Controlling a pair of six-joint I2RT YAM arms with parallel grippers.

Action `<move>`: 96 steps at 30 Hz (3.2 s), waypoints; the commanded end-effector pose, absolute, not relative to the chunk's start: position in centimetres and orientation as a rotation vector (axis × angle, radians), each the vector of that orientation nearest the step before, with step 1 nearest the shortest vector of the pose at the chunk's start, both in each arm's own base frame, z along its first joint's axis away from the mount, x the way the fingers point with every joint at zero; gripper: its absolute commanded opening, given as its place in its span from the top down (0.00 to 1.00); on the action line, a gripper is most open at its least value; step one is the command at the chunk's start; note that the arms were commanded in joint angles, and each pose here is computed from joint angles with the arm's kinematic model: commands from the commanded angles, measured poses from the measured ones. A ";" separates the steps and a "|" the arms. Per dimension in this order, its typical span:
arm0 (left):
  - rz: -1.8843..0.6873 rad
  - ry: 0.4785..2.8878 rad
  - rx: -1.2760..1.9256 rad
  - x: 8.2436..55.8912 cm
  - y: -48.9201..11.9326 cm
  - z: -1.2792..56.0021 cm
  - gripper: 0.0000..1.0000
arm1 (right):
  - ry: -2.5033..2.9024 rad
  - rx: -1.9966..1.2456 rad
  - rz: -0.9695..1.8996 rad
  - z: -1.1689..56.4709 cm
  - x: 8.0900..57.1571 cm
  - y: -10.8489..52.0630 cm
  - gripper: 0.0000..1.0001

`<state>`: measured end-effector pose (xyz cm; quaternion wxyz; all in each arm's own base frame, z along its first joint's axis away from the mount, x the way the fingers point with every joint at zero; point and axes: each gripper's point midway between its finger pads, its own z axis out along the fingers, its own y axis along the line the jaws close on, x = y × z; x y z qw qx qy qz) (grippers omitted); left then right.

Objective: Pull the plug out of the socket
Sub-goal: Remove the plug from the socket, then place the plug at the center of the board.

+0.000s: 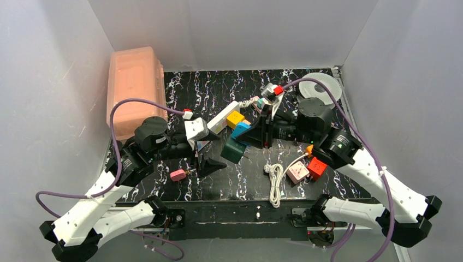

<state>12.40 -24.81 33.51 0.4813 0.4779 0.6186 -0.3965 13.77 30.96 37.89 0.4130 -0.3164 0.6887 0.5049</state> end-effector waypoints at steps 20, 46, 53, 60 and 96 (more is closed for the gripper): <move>-1.415 1.432 1.202 8.3 -27.9 37.2 0.02 | 1.256 -1.086 1.421 43.7 8.3 32.1 0.99; -1.292 1.454 1.251 9.5 -27.7 34.1 1.00 | 1.216 -1.031 1.311 43.9 8.9 32.0 0.99; -1.294 1.457 1.272 9.3 -27.7 33.6 1.00 | 1.153 -1.004 1.270 45.5 8.9 30.9 0.99; -1.304 1.507 1.284 8.9 -27.3 31.7 1.00 | 1.126 -0.971 1.230 46.8 9.1 29.9 0.99; -0.403 1.984 1.598 17.3 -20.2 10.1 1.00 | 2.185 0.539 0.712 25.3 24.8 9.2 0.99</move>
